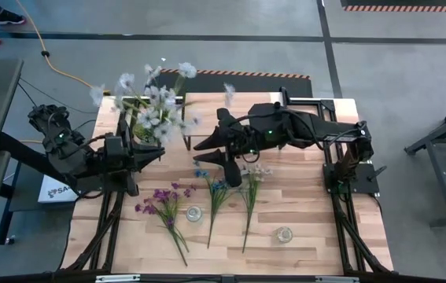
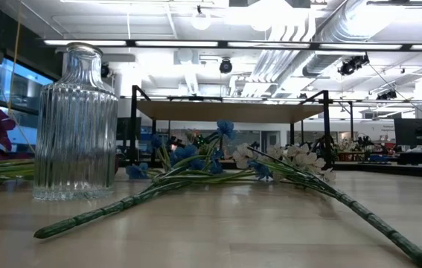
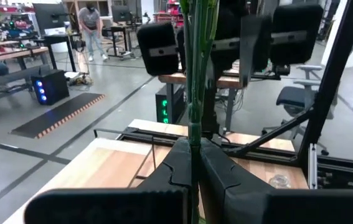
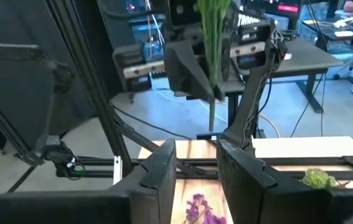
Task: Pick and place flowers into a vace then onto a shelf
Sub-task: Put the left white flowers into the right transparent vase
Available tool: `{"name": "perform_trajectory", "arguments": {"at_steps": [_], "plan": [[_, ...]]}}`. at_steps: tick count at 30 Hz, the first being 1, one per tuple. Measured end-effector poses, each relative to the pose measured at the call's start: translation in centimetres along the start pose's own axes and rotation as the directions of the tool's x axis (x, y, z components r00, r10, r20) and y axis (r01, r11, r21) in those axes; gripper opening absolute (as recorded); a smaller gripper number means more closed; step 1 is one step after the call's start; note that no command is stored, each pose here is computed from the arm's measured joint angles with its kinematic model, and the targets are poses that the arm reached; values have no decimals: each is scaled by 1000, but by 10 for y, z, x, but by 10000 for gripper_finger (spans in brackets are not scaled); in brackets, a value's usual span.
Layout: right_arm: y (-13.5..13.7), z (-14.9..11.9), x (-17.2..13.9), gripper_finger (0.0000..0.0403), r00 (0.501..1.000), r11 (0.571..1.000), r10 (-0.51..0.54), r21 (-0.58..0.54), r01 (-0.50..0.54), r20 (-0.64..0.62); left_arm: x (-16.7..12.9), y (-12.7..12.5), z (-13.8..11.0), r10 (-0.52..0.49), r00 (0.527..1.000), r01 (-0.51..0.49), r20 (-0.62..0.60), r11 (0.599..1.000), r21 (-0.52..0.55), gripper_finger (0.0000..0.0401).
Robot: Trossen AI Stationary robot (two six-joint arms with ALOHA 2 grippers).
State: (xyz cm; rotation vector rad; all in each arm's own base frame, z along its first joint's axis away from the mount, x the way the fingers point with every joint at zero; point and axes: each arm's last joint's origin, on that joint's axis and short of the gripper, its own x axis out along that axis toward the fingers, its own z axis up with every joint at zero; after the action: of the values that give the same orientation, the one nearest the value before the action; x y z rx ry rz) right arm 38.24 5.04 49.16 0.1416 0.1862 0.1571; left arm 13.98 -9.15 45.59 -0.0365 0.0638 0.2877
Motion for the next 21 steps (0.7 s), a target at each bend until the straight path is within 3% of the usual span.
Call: {"name": "perform_trajectory", "arguments": {"at_steps": [21], "plan": [[-2,4,14,108,994,999,4,-41,1,107,3,-5,2,-9,1000,10,15,1000,-29,42]]}}
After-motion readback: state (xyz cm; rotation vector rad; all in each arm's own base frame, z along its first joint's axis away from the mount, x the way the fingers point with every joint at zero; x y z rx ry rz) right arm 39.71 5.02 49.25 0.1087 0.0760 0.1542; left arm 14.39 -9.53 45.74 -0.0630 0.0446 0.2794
